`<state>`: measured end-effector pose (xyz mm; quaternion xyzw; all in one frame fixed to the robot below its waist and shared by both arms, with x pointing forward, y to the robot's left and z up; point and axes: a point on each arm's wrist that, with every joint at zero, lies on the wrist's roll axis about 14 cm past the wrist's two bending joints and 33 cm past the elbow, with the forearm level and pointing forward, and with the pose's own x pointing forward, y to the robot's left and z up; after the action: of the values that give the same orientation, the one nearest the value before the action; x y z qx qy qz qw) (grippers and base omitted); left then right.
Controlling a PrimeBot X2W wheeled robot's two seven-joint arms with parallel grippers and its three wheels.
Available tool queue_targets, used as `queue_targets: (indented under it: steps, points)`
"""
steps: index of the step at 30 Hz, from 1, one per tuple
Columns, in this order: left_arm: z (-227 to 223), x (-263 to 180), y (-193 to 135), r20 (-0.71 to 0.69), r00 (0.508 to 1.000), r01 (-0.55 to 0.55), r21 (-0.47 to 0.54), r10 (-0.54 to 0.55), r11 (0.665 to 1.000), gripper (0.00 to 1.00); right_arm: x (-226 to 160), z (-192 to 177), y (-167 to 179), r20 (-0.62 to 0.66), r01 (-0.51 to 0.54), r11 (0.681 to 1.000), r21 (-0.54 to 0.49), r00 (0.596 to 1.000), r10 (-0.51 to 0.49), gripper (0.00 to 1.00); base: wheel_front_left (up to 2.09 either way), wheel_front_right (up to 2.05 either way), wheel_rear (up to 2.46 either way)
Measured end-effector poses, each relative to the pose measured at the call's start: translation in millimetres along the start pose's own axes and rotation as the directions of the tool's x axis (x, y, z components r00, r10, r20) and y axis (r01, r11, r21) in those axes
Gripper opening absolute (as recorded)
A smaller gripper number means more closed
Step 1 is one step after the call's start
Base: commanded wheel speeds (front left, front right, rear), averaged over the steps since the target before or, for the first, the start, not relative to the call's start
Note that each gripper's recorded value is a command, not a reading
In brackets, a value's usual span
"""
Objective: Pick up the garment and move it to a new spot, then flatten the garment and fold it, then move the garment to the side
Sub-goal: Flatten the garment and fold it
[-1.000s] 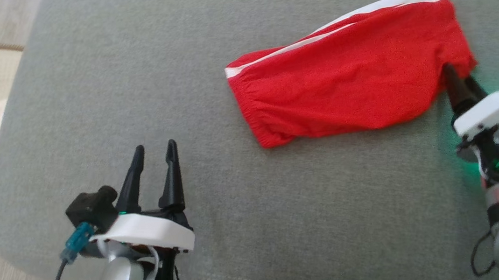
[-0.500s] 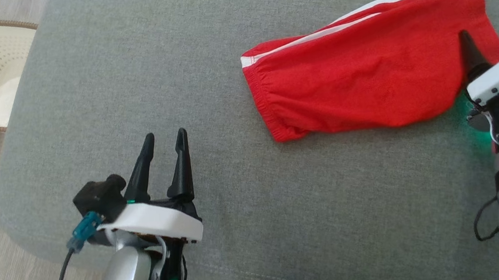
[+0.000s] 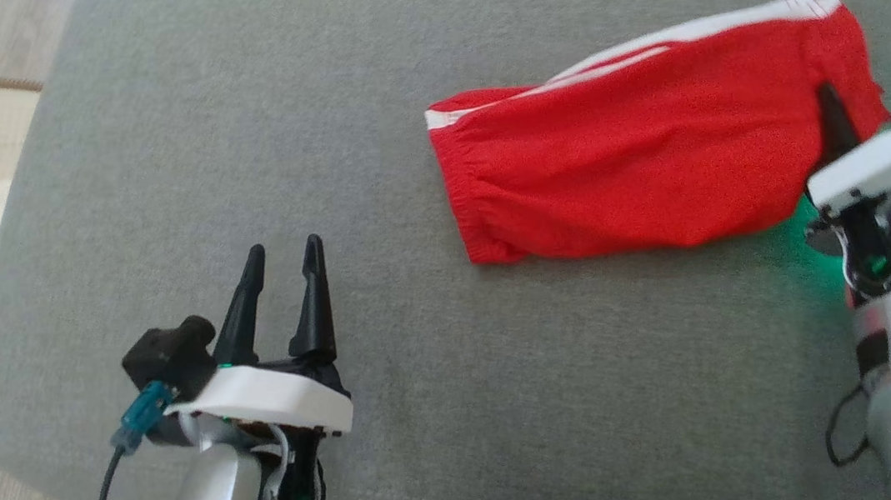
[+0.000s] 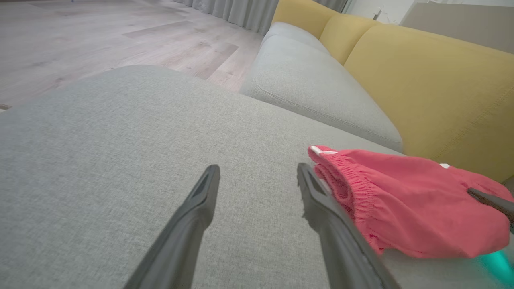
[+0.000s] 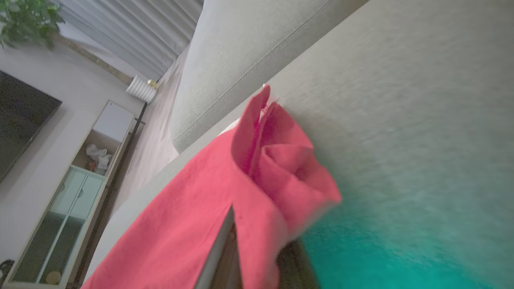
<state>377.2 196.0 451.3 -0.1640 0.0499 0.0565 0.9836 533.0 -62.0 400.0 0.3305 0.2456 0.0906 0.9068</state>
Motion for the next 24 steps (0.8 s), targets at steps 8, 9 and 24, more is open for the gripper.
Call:
queue_targets:
  steps: [8, 9, 24]
  points:
    - [5.6, 2.7, -16.6, 0.021, 0.998, 0.058, -0.001, -0.058, 0.998, 1.00, -50.6, 30.1, -43.3, 0.158, 0.089, 0.995, 0.054, 0.983, -0.096, 0.00, 0.00, 0.00, 0.00]
    - [4.4, 1.7, -18.4, 0.018, 0.998, 0.063, -0.001, -0.063, 0.998, 1.00, -58.3, 32.3, -50.2, 0.175, 0.105, 0.993, 0.059, 0.978, -0.114, 0.00, 0.00, 0.00, 0.00]
    - [6.7, -2.9, -25.7, 0.028, 0.995, 0.092, -0.008, -0.092, 0.996, 1.00, -83.1, 38.5, -47.3, 0.237, 0.088, 0.994, 0.068, 0.966, -0.102, 0.00, 0.00, 0.00, 0.00]
